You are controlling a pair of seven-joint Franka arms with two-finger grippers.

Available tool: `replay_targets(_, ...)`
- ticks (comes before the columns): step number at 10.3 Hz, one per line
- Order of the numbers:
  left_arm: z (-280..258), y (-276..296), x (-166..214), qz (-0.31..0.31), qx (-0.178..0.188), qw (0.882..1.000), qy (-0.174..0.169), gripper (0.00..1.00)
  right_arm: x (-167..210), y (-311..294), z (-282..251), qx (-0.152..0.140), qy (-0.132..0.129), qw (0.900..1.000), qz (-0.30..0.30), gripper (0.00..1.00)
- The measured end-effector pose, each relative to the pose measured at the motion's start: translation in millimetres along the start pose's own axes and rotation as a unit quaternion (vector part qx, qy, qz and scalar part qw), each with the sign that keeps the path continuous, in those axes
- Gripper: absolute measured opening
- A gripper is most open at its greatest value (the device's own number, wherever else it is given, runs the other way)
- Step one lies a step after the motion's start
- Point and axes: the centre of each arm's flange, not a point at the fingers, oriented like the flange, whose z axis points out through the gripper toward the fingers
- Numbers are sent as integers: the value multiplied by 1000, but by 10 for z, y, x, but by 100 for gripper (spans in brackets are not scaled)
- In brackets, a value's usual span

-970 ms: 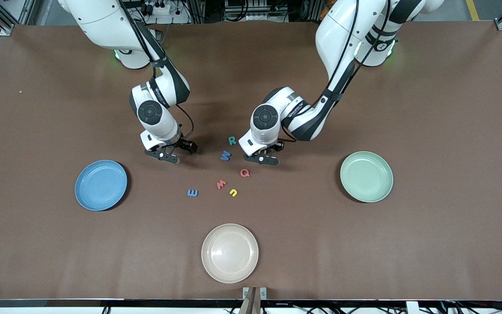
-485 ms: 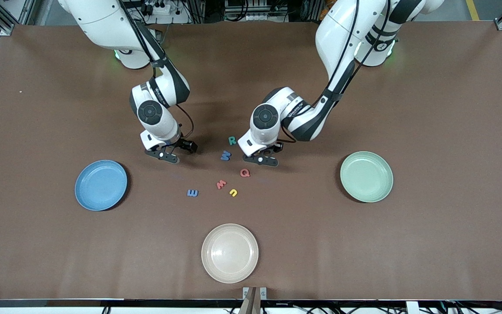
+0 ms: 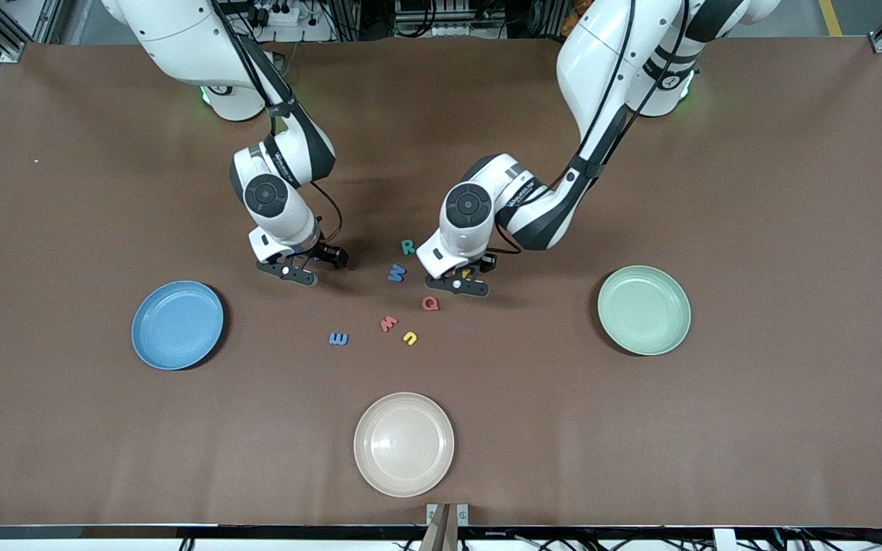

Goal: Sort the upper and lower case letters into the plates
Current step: 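Grasp the H with the left gripper while the right gripper grasps blue a, then carry the H to the green plate while the right gripper drops the a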

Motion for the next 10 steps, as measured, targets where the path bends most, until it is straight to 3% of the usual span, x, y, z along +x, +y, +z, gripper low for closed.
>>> replay_targets(2,29,-2,-11,1,2,1000,-2,52,-23,-32,-51,2,2,1000,0,40)
replay_targets(3,71,4,-27,2,4,1000,-5,53,-23,-27,-71,1,1,1000,1,32)
replay_targets(10,187,-14,-43,53,36,998,8,52,86,-73,-316,2,1,1000,6,26)
